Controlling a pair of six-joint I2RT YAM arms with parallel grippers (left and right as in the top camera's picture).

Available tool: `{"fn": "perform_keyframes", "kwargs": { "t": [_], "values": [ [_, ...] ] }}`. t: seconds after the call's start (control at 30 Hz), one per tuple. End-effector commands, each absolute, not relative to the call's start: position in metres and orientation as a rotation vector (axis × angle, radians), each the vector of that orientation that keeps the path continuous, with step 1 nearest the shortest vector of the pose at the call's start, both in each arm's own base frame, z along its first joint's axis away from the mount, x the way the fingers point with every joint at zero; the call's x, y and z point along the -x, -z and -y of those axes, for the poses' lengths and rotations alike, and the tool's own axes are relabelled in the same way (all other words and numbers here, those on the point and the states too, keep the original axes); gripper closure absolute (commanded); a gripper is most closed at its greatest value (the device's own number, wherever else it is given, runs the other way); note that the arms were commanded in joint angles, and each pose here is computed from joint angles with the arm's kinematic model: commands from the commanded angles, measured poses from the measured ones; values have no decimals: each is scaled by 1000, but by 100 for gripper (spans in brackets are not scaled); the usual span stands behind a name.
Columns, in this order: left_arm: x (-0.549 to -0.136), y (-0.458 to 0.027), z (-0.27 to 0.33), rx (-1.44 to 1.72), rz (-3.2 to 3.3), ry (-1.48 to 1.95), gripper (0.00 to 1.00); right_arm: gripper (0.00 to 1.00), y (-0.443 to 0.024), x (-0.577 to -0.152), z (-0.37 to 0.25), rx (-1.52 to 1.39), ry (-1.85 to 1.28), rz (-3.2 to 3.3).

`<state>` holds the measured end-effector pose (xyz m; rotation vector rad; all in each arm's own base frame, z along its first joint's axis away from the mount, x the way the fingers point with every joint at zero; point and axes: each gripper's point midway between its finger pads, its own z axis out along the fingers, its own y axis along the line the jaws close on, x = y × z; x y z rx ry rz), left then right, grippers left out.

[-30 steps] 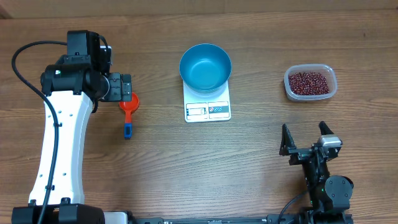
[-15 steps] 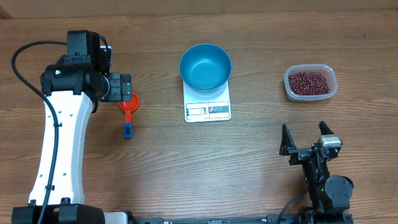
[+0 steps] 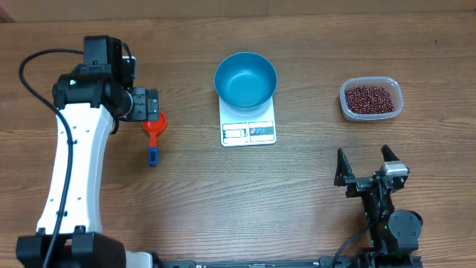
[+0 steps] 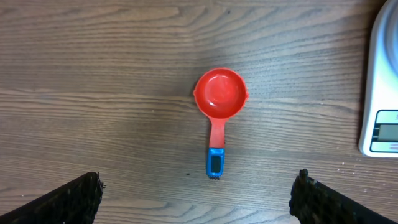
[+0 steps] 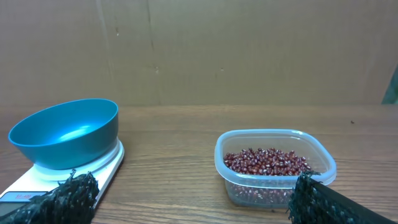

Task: Scoop item into bowl and weigh 150g on scale
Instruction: 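Lower the open left gripper toward the red cup's rim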

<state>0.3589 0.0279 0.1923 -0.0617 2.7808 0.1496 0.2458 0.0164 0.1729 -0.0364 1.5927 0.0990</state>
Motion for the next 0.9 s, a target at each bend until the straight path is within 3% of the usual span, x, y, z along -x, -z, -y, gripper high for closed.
{"fn": "perform_keyframes", "kwargs": {
  "t": [0.0,0.87],
  "values": [
    [-366,-187,-32,58,-2796,-154,1,0,-171,-246,-18,46,-102,-1591],
    [-367,-158,-34,63,-2861,-170,0,0,-170,-246,-18,46,-102,-1591]
  ]
}}
